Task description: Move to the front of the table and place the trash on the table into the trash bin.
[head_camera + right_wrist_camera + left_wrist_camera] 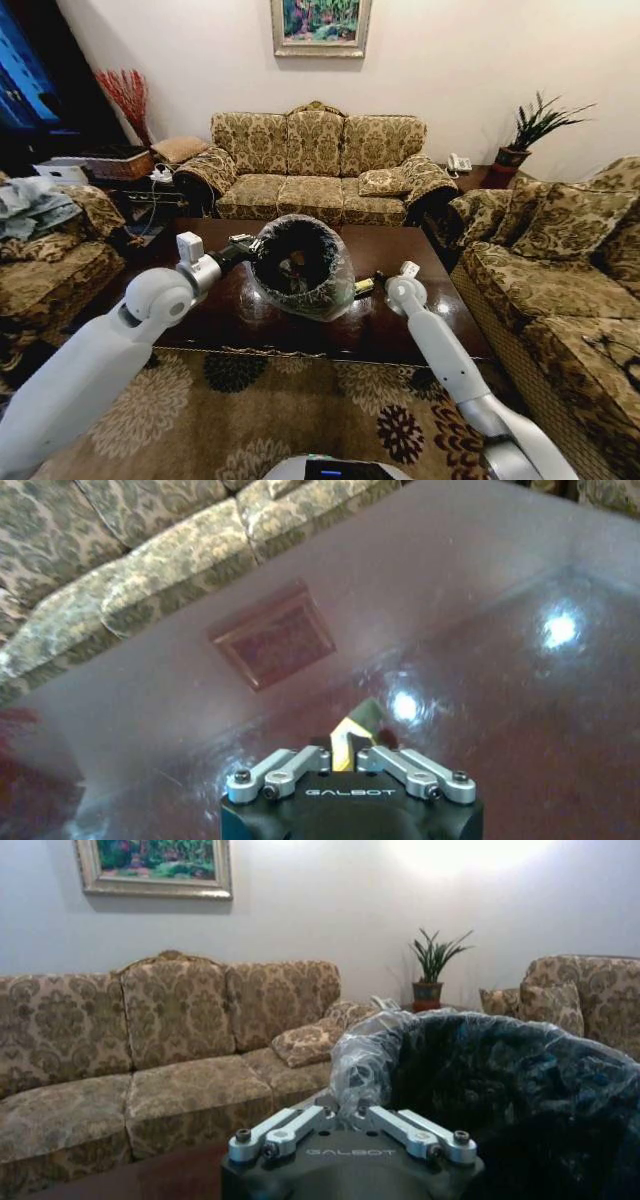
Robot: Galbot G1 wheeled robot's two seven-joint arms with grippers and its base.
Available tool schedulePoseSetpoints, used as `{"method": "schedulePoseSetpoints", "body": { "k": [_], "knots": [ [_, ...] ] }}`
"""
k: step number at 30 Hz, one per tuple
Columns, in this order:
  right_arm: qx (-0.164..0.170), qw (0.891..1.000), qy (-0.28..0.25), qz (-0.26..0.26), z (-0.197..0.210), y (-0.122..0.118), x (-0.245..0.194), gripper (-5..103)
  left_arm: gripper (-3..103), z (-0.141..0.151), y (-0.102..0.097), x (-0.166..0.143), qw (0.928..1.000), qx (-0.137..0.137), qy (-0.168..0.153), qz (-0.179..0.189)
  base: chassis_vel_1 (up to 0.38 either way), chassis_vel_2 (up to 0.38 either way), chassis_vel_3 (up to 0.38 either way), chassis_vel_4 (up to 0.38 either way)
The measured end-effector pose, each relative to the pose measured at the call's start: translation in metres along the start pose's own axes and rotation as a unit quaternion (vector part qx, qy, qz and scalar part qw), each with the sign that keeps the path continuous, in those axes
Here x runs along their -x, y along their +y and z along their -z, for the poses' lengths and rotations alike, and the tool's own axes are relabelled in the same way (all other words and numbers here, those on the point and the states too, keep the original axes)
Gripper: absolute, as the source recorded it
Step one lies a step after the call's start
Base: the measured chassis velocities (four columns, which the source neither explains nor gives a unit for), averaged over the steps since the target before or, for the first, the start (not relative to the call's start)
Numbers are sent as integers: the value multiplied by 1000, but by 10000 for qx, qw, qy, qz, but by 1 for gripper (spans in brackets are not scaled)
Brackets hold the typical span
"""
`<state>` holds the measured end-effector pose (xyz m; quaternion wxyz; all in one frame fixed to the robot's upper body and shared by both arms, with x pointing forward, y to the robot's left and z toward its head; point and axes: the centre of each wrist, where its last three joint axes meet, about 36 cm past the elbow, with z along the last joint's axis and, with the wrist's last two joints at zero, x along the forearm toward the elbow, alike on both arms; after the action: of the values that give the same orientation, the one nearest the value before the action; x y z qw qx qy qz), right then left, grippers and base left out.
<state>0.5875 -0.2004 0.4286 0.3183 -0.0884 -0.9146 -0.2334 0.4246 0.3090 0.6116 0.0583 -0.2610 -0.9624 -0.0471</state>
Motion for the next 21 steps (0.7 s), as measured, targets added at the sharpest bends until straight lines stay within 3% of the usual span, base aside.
{"method": "schedulePoseSetpoints", "body": {
  "k": [1,2,4,5,9,11,14,15,17,19,21],
  "knots": [
    [63,10000,33,-58,-4,7,5,13,4,-1,1,0,10000,14,43,1,0,0,0,0],
    [205,9996,87,-189,-11,21,14,24,4,-2,3,1,9999,45,101,4,0,0,0,0],
    [333,9990,68,-280,-17,35,23,29,4,-2,5,3,9998,90,152,17,0,0,0,0],
    [333,9990,68,-280,-17,35,23,29,4,-2,5,3,9998,90,152,17,0,0,0,0],
    [490,9978,95,-430,-29,54,38,51,4,-2,7,6,9998,87,171,21,0,0,0,0],
    [492,9977,93,-454,-30,55,40,51,4,-3,7,6,9998,80,170,26,0,0,0,0],
    [533,9968,128,-589,-29,54,48,68,4,-4,9,8,9998,46,186,53,0,0,0,0],
    [533,9968,128,-589,-29,54,48,68,4,-4,9,8,9998,46,186,53,0,0,0,0],
    [506,9963,154,-679,-31,50,54,79,4,-5,11,9,9997,42,209,88,0,0,0,0],
    [475,9964,154,-684,-32,48,56,79,4,-6,12,10,9997,43,225,105,0,0,0,0],
    [447,9964,180,-693,-34,45,61,90,4,-6,15,12,9996,38,245,137,0,0,0,0]
  ]
}}
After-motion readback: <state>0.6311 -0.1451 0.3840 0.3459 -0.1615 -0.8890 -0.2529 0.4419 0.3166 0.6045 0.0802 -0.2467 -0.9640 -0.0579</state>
